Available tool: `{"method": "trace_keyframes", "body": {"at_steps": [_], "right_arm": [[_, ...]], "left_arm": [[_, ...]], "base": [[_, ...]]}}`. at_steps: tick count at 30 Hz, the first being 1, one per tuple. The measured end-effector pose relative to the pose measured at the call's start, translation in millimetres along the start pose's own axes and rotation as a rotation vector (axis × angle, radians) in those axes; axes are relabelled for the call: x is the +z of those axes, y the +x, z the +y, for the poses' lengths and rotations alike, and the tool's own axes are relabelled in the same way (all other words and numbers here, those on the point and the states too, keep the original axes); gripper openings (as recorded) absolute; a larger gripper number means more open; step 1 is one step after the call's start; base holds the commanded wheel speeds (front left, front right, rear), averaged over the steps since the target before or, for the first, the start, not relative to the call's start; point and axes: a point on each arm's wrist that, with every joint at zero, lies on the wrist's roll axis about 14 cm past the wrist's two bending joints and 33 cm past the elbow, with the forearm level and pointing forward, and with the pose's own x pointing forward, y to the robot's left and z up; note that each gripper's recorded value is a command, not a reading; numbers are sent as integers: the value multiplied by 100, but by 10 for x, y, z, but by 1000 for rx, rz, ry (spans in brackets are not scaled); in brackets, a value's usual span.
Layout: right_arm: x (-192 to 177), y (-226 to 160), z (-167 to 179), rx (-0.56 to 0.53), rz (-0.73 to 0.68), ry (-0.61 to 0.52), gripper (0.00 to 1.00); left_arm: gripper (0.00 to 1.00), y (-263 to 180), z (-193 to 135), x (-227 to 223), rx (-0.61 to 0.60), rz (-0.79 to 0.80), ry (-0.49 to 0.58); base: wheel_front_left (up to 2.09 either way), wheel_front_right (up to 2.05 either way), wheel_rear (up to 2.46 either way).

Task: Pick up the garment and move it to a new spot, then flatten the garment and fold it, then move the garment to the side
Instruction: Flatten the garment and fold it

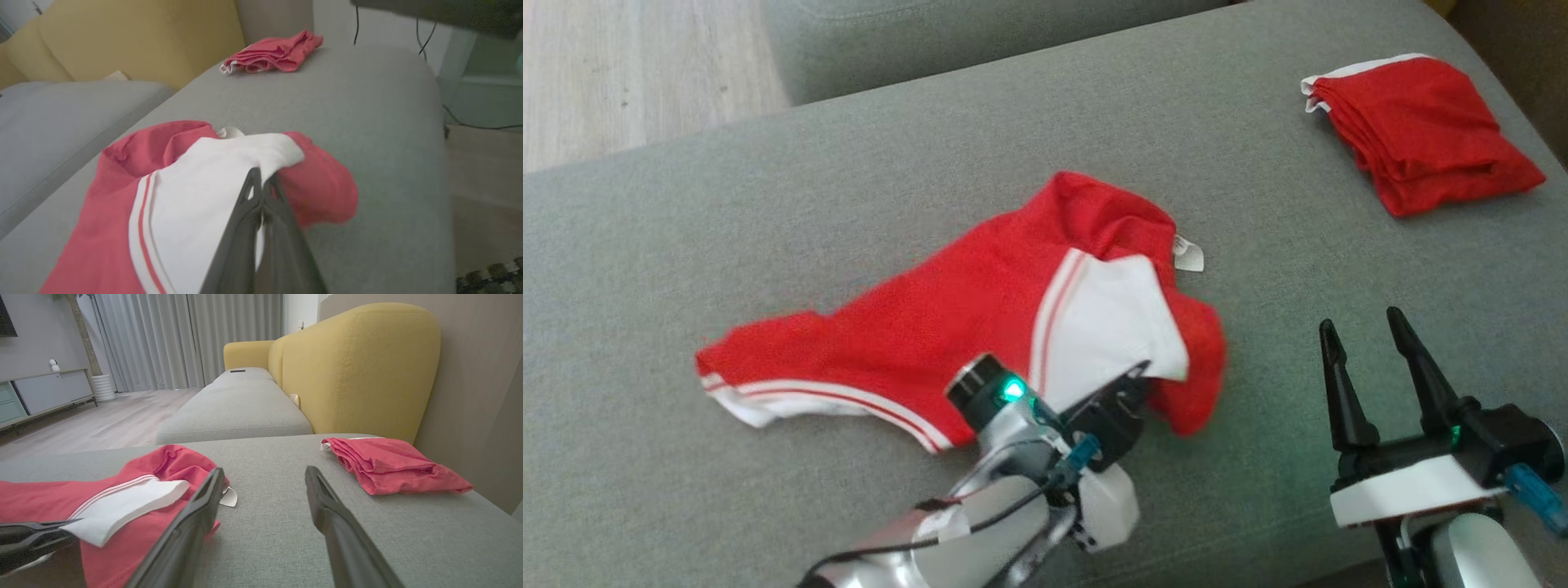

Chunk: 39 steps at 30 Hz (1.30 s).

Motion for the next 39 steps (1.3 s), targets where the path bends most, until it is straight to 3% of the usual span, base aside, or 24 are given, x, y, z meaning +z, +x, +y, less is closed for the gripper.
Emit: {"method": "trace_keyframes", "body": {"at_steps": [6,14,20,27,28,29,30,31,39], "right_arm": [[-96,-23,57,12,30,12,100],[-340,-63,164,38,108,53,100],[-518,-98,293,85,169,72,100],[-555,-30,353,119,182,67,100],[-556,-23,357,123,183,66,100],[-559,-20,359,126,184,64,100],[-562,-20,363,128,185,63,100],[-566,-21,362,129,187,61,100],[-566,-34,341,127,188,56,100]], "left_arm": [[0,7,-140,198,-9,-60,-115],[0,-118,-36,-119,64,31,-386],[0,-273,316,-374,209,82,-433],[0,-441,463,-530,311,105,-509],[7,-458,473,-553,320,110,-513],[43,-472,477,-586,326,120,-514],[68,-485,470,-628,326,135,-518],[100,-498,464,-660,327,146,-521],[100,-524,453,-684,352,157,-567]], "base": [[0,0,0],[0,0,0],[0,0,0],[0,0,0],[0,0,0],[0,0,0],[0,0,0],[0,0,0],[0,0,0]]}}
